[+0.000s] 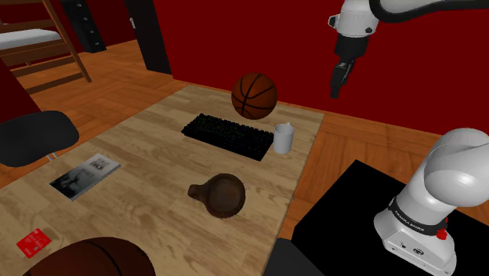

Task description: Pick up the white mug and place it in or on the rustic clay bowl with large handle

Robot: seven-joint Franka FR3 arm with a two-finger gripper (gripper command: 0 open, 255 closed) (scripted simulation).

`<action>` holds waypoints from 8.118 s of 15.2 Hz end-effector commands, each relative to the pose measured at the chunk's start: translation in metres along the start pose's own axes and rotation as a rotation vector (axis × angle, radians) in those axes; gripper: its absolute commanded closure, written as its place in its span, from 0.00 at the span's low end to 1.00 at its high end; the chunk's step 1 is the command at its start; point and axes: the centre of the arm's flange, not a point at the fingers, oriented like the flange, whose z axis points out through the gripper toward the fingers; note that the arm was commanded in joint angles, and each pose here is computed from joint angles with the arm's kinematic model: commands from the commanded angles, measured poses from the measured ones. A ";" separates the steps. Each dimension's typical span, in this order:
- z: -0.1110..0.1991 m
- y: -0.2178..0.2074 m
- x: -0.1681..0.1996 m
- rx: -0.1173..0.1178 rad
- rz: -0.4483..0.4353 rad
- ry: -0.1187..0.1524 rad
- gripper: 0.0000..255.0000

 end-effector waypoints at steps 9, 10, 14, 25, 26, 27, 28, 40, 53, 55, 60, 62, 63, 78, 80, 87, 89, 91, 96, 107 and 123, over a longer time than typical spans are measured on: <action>0.079 -0.018 0.078 0.019 -0.170 -0.065 0.00; 0.089 -0.021 0.087 0.021 -0.191 -0.073 0.00; 0.130 -0.037 0.122 0.030 -0.276 -0.105 0.00; 0.217 -0.064 0.162 0.043 -0.398 -0.152 0.00; 0.223 -0.065 0.162 0.043 -0.398 -0.152 0.00; 0.228 -0.065 0.161 0.043 -0.398 -0.152 0.00; 0.231 -0.065 0.160 0.043 -0.398 -0.152 0.00; 0.231 -0.065 0.160 0.043 -0.398 -0.152 1.00; 0.189 -0.060 0.161 0.043 -0.398 -0.152 1.00; 0.178 -0.059 0.161 0.043 -0.398 -0.152 1.00; 0.152 -0.057 0.161 0.043 -0.398 -0.152 1.00; 0.142 -0.056 0.161 0.043 -0.398 -0.152 1.00; 0.136 -0.055 0.161 0.043 -0.398 -0.152 1.00; 0.060 -0.047 0.162 0.043 -0.398 -0.152 1.00; 0.056 -0.073 0.165 0.043 -0.398 -0.152 1.00; 0.041 -0.164 0.176 0.043 -0.398 -0.152 1.00; 0.036 -0.189 0.179 0.043 -0.398 -0.152 1.00; 0.032 -0.215 0.182 0.043 -0.398 -0.152 1.00; 0.021 -0.280 0.190 0.043 -0.398 -0.152 1.00; 0.011 -0.397 0.204 0.043 -0.398 -0.152 1.00; 0.095 -0.406 0.203 0.043 -0.398 -0.152 1.00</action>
